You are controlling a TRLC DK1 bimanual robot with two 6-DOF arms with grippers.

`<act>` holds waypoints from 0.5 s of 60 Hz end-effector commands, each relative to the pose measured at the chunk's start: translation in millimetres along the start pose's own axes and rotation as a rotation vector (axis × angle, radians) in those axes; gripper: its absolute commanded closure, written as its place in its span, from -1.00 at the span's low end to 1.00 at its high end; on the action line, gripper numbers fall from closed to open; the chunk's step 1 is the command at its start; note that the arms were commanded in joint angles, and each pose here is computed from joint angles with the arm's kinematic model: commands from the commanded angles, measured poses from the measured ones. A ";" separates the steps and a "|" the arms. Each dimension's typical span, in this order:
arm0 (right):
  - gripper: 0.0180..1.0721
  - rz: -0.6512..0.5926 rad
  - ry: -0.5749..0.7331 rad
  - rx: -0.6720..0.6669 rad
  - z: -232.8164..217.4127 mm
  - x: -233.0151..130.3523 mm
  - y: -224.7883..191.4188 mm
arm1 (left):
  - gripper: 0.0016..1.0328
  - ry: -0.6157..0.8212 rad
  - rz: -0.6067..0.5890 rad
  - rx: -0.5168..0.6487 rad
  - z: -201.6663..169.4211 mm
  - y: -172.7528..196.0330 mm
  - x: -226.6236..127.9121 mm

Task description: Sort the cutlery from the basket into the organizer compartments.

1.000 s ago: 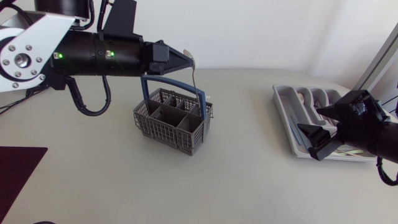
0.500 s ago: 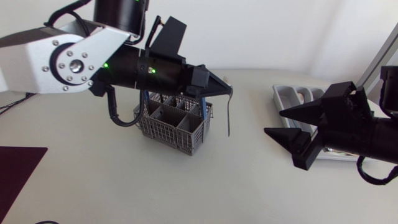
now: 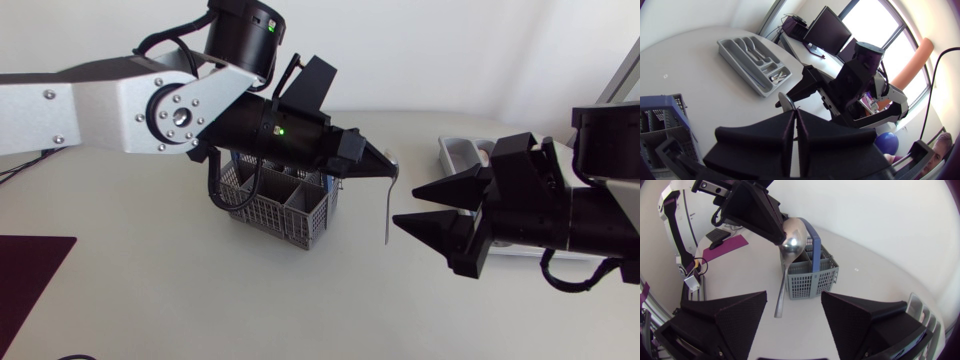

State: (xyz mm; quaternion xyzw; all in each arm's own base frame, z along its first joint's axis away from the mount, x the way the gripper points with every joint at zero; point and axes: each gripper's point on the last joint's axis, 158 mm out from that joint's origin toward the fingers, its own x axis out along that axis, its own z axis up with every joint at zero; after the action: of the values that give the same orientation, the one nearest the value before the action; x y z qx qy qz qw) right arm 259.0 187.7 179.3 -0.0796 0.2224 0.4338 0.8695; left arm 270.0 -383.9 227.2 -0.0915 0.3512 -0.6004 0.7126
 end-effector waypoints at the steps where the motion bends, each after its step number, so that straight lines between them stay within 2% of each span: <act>1: -0.49 0.026 -0.012 0.024 7.8 4.6 4.3 | 0.94 0.003 -0.029 -0.001 5.3 -6.8 4.6; 17: -0.47 0.048 -0.018 0.049 15.5 14.2 4.4 | 0.94 0.012 -0.045 -0.004 2.6 -10.2 5.4; 30: 0.03 0.066 -0.018 0.063 18.1 19.6 5.0 | 0.94 0.011 -0.046 -0.005 2.8 -9.9 5.1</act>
State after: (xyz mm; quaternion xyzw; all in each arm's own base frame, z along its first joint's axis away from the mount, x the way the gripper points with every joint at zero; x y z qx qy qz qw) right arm 269.2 204.1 179.4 -0.0560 0.2318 0.4485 0.8614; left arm 263.9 -386.0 227.8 -0.0931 0.3547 -0.6093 0.7030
